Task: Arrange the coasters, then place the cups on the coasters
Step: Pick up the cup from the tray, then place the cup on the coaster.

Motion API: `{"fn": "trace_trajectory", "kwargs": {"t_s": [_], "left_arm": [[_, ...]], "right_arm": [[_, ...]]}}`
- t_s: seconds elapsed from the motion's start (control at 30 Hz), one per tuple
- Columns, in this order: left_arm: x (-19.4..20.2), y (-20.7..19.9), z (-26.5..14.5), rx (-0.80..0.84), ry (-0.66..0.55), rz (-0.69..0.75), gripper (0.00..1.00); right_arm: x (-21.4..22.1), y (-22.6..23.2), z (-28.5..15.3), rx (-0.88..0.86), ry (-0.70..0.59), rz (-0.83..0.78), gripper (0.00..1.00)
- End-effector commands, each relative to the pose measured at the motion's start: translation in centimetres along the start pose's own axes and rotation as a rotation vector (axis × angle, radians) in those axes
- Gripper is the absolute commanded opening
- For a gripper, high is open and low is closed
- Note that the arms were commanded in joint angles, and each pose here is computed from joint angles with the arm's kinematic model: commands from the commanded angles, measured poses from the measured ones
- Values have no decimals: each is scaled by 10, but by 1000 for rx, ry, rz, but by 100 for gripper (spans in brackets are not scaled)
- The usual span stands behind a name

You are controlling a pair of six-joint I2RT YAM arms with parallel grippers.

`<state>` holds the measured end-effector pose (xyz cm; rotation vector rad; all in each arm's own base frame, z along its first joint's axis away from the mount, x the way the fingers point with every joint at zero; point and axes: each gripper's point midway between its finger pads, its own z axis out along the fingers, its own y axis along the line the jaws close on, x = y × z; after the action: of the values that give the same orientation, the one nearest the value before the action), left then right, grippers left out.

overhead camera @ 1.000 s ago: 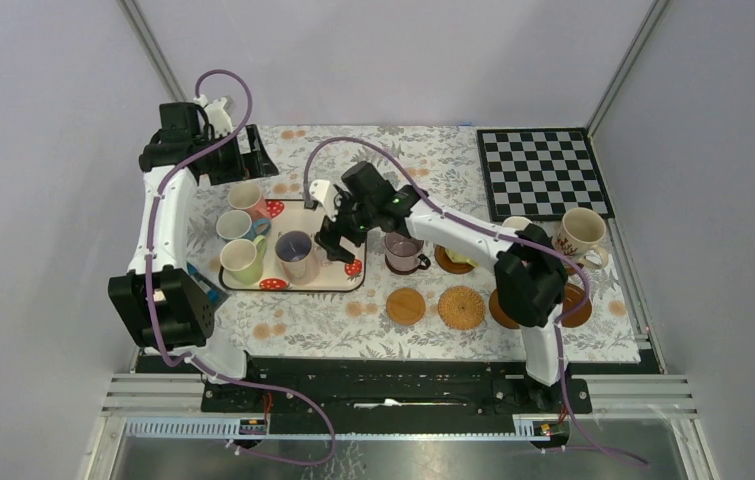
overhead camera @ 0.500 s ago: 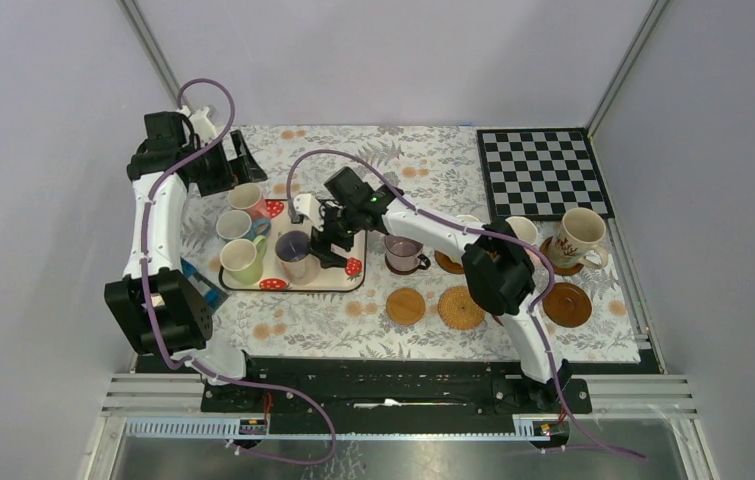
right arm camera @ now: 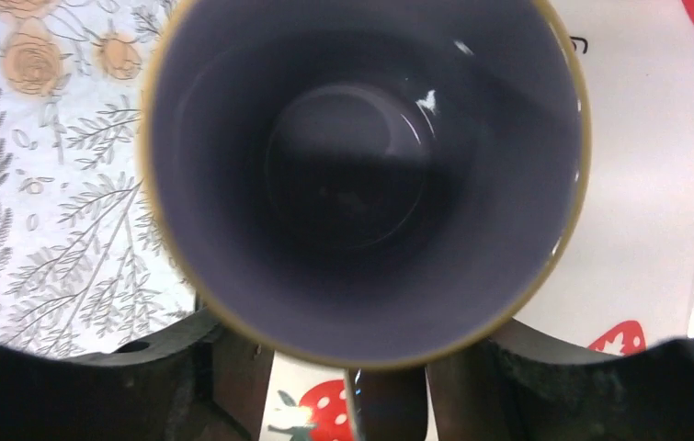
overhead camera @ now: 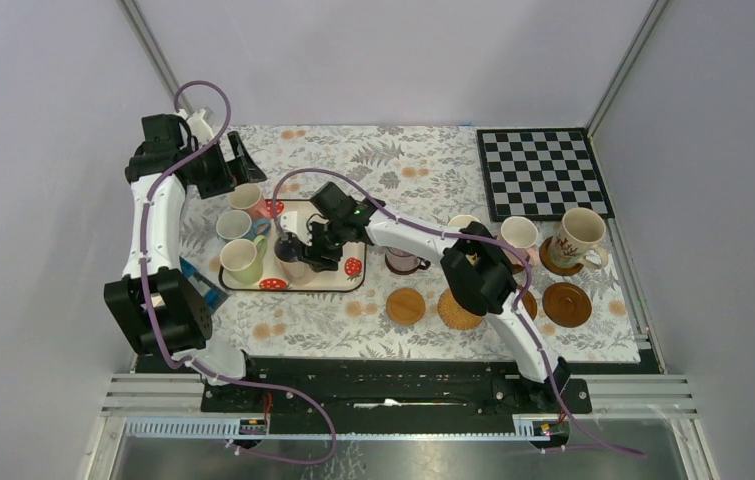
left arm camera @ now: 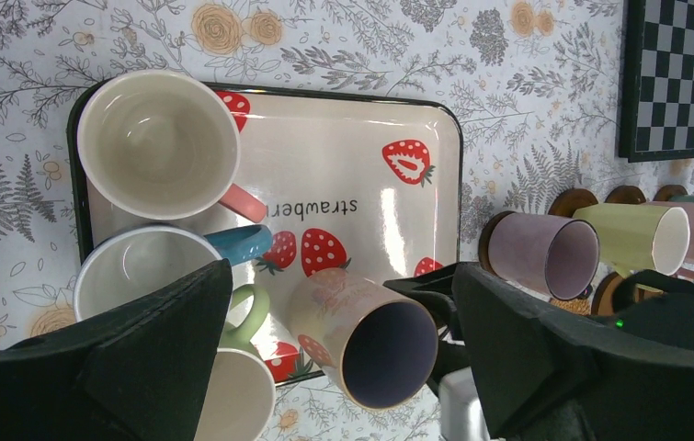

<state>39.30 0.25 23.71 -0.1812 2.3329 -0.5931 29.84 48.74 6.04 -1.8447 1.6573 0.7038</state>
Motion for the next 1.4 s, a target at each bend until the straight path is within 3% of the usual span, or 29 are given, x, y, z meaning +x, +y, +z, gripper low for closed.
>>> {"fn": "trace_trajectory", "kwargs": {"t_s": [0.0,0.1,0.37,0.4,0.67,1.0,1.2,1.37], "left_arm": [[-12,-10,-11,32,-64,18,99],[-10,-9,-10,32,-64,16,99],[-9,-8,-4,49,-64,8,99],[-9,-8,-3,51,-63,7,99],[-15,-10,0,79,-81,10,99],[-19,-12,7,104,-85,22,99],[-18,-16,13,123,-79,62,99],[-8,-29,25,132,-51,122,99]], "right_arm": [[-10,-9,3,24,2,-41,56],[-14,-12,-1,44,-10,-43,46],[-37,-13,-22,96,-96,-76,2],[-40,-13,-25,104,-108,-77,0],[-79,-23,-67,213,-259,-82,0],[-131,-47,-184,339,-526,79,0],[-97,-51,-260,408,-492,175,0],[-43,-40,-316,500,-422,252,0]]}}
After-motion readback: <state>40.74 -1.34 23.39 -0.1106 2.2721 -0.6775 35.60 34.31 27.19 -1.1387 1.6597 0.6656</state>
